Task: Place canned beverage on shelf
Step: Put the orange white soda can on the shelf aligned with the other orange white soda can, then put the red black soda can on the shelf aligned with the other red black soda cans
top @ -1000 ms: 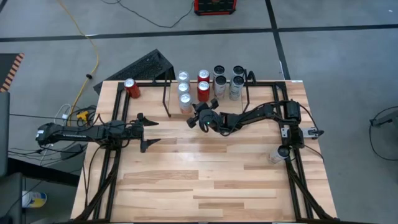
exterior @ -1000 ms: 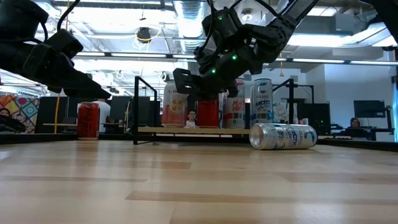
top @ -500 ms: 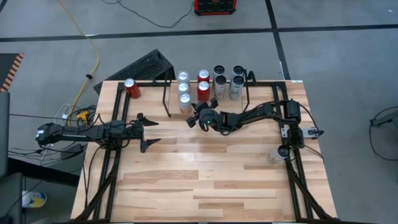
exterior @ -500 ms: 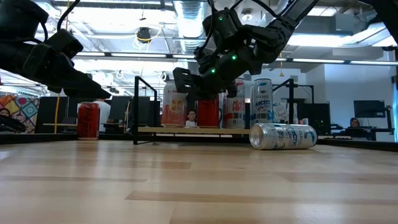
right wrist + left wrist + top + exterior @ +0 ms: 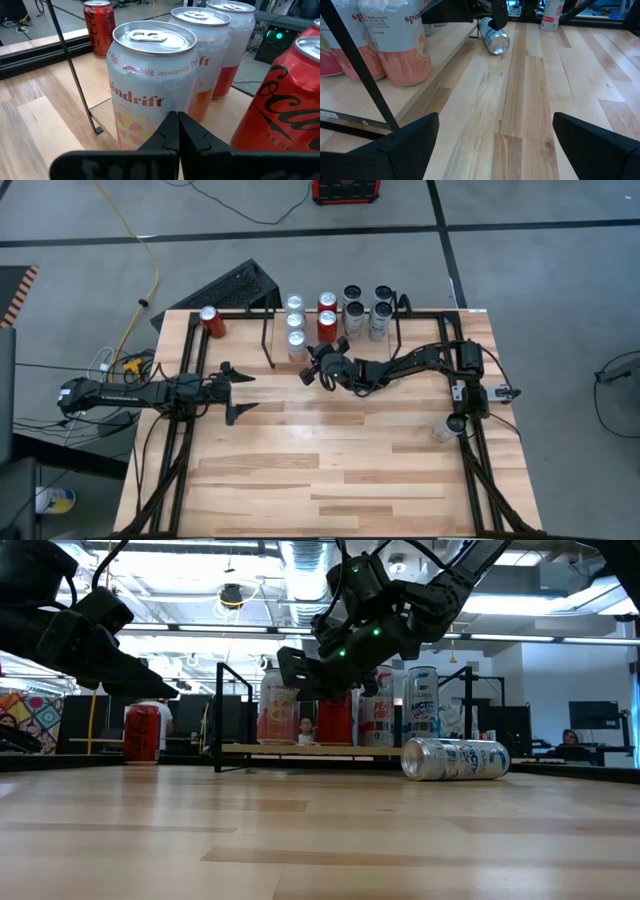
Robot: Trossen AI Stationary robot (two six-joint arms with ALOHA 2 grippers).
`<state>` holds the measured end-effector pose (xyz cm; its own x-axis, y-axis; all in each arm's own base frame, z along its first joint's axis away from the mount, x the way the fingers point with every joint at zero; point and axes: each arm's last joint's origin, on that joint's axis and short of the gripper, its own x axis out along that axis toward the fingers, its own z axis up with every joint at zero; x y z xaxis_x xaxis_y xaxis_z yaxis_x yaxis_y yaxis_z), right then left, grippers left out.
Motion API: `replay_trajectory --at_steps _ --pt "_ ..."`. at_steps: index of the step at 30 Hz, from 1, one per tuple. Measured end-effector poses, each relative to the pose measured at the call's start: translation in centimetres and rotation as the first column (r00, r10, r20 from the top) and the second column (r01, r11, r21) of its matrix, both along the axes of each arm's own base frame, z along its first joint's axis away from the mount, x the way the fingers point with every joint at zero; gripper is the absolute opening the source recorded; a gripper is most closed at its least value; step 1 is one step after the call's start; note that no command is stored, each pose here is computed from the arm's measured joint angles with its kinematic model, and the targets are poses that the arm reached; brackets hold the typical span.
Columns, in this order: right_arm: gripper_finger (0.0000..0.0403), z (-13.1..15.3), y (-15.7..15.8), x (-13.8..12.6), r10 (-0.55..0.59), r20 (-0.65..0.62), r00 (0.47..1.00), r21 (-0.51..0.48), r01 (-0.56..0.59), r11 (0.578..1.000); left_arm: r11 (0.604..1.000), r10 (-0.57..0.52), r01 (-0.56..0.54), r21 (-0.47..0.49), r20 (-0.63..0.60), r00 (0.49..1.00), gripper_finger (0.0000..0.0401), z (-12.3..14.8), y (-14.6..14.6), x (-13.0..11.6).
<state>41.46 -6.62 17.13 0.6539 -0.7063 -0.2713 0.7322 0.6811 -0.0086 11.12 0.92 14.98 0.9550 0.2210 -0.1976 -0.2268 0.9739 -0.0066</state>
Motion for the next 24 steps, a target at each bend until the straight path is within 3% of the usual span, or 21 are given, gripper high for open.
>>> replay_trajectory --at_steps 8,16,20,24 --pt "0.0019 0.0 0.0 0.0 0.012 -0.027 1.000 -0.025 -0.012 1.000 1.000 0.000 0.000 0.000 0.000 1.000 0.0377 0.0 0.0 0.0" --pt "0.0019 2.3 2.0 -1.7 0.006 -0.217 0.976 -0.074 -0.023 0.997 1.000 0.000 0.000 0.000 0.001 1.000 0.0377 0.0 0.0 0.0" --pt "0.0020 5.0 4.2 -4.3 0.098 -0.352 0.931 -0.016 -0.111 0.994 1.000 0.000 0.000 0.000 0.000 1.000 0.0377 0.0 0.0 0.0" --pt "0.0020 7.9 6.5 -7.8 0.240 -0.416 0.877 0.121 -0.208 0.971 1.000 0.000 0.000 0.000 0.000 1.000 0.0377 0.0 0.0 0.0"
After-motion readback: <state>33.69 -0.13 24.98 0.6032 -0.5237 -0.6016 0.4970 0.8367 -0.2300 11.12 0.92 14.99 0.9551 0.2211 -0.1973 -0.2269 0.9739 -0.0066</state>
